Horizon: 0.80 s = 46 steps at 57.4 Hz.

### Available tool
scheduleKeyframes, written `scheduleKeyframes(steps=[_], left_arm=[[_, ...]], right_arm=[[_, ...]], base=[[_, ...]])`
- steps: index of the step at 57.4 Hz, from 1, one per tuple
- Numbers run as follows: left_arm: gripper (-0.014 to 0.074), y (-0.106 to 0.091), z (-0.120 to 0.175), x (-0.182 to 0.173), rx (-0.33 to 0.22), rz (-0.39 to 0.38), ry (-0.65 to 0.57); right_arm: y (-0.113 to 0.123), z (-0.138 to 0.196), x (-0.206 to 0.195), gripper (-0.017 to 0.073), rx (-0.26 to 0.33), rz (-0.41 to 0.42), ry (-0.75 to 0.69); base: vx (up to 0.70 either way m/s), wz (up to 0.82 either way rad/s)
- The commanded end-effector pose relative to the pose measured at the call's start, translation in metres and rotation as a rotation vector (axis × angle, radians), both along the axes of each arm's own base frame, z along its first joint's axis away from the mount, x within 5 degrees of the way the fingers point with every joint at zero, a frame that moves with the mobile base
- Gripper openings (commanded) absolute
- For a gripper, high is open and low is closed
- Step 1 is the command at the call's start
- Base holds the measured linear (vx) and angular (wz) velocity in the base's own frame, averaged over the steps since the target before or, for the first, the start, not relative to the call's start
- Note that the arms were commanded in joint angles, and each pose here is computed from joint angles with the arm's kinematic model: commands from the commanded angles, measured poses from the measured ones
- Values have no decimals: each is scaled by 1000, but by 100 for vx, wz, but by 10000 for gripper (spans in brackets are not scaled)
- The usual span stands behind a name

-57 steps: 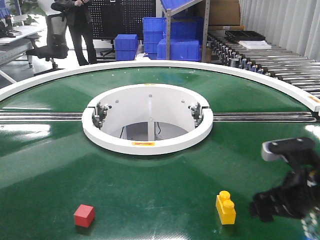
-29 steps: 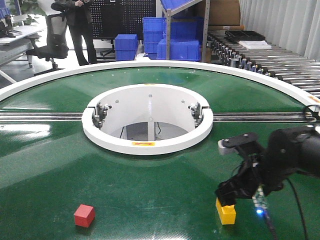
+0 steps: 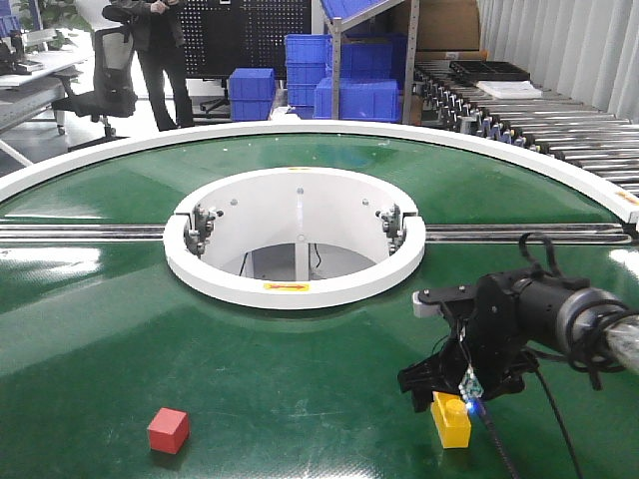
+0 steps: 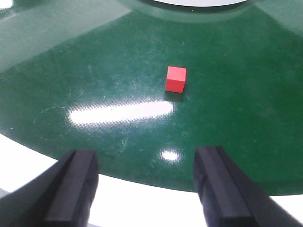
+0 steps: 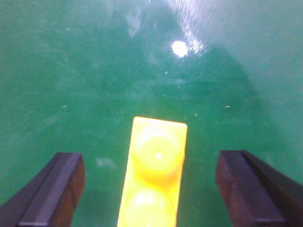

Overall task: Pick red and yellow blocks into blue bin
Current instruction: 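Lower the right gripper onto the yellow brick and close it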

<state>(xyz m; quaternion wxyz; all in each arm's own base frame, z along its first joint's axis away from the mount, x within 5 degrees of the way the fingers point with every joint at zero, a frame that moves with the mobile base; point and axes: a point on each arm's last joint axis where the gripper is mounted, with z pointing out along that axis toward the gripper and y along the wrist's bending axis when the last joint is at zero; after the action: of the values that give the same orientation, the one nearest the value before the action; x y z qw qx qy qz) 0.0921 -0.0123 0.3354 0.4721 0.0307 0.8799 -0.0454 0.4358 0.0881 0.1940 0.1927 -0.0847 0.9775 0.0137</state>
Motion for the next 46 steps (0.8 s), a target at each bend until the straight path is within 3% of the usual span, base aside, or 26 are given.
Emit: scheduleKeyframes(steps=[1, 28, 40, 46], left_arm=[[533, -1, 13, 5, -11, -5, -84], [533, -1, 13, 5, -11, -5, -84], [533, -1, 13, 5, -11, -5, -84], [533, -1, 13, 5, -11, -5, -84]], right_arm=[[-2, 29, 5, 574, 14, -12, -98], [-1, 10, 9, 470, 6, -15, -55], [-1, 11, 8, 286, 9, -24, -52], [-1, 19, 7, 254, 12, -24, -74]], base=[[0, 0], [0, 0], [0, 0], [0, 0]])
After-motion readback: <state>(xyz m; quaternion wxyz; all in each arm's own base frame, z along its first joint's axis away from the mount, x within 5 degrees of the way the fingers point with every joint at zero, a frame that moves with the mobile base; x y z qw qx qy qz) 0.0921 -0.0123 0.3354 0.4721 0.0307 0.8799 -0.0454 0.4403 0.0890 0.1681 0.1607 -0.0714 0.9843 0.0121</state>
